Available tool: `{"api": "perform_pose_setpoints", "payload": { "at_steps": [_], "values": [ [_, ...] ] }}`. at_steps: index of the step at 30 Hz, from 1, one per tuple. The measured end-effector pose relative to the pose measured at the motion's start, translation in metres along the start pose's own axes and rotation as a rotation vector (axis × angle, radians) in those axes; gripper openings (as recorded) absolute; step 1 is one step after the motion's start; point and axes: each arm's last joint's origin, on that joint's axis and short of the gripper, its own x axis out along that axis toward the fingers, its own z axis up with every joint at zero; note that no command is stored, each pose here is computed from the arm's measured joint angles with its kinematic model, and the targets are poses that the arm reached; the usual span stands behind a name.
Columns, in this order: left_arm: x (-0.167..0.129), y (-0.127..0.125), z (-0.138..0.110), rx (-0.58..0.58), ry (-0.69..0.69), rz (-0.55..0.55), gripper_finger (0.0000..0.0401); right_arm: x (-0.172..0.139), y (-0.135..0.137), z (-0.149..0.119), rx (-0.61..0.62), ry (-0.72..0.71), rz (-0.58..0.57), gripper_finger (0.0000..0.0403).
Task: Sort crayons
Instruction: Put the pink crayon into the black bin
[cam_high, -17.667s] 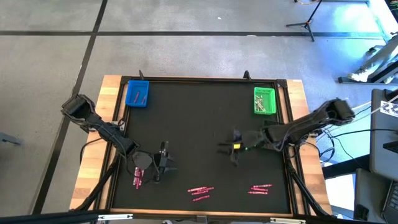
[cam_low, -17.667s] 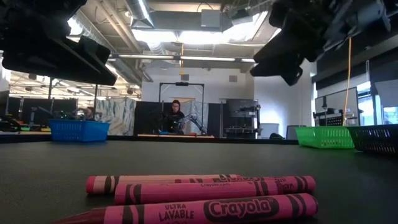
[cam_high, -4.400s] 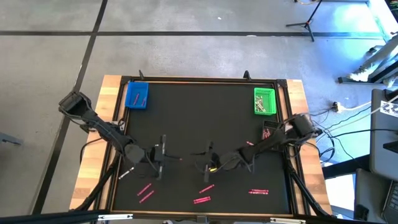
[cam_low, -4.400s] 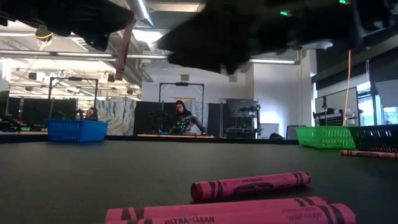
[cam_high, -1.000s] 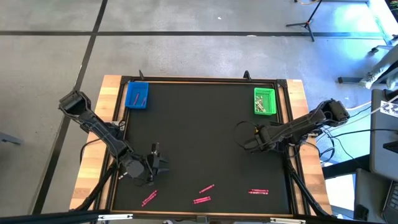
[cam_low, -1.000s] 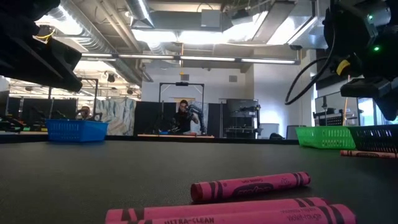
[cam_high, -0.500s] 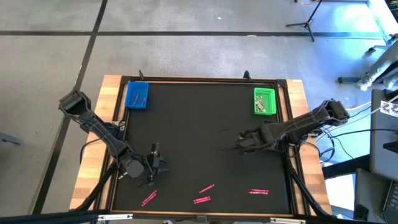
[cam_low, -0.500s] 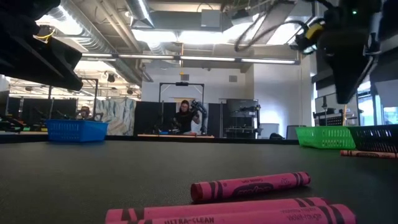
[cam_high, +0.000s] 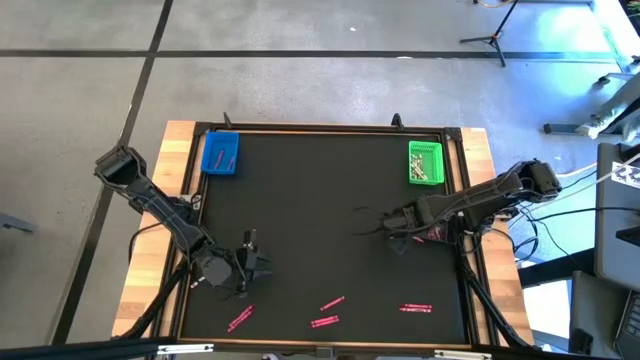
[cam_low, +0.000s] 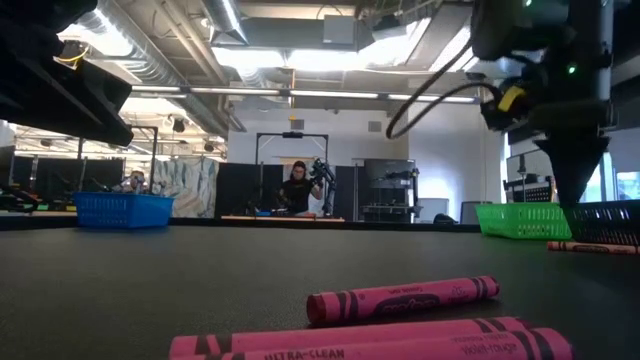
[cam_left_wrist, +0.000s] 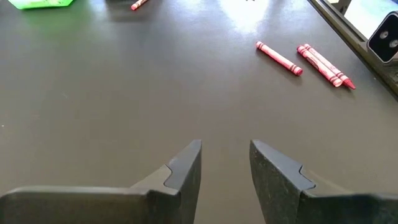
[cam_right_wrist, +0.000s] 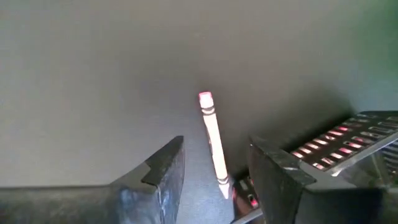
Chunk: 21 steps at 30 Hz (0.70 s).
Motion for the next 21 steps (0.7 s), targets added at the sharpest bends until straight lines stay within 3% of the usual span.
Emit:
{"api": "perform_pose_setpoints", "payload": {
  "at_steps": [9, 21],
  "values": [
    [0.0, 0.0, 0.0, 0.0, -0.001, 0.001, 0.0128, 0.013, -0.006, 0.006, 0.005, 0.016, 0.06, 0.017],
    [0.0, 0.0, 0.0, -0.003, -0.005, 0.0, 0.0128, 0.033, 0.0, 0.008, -0.038, 0.099, -0.011, 0.017]
  ]
}}
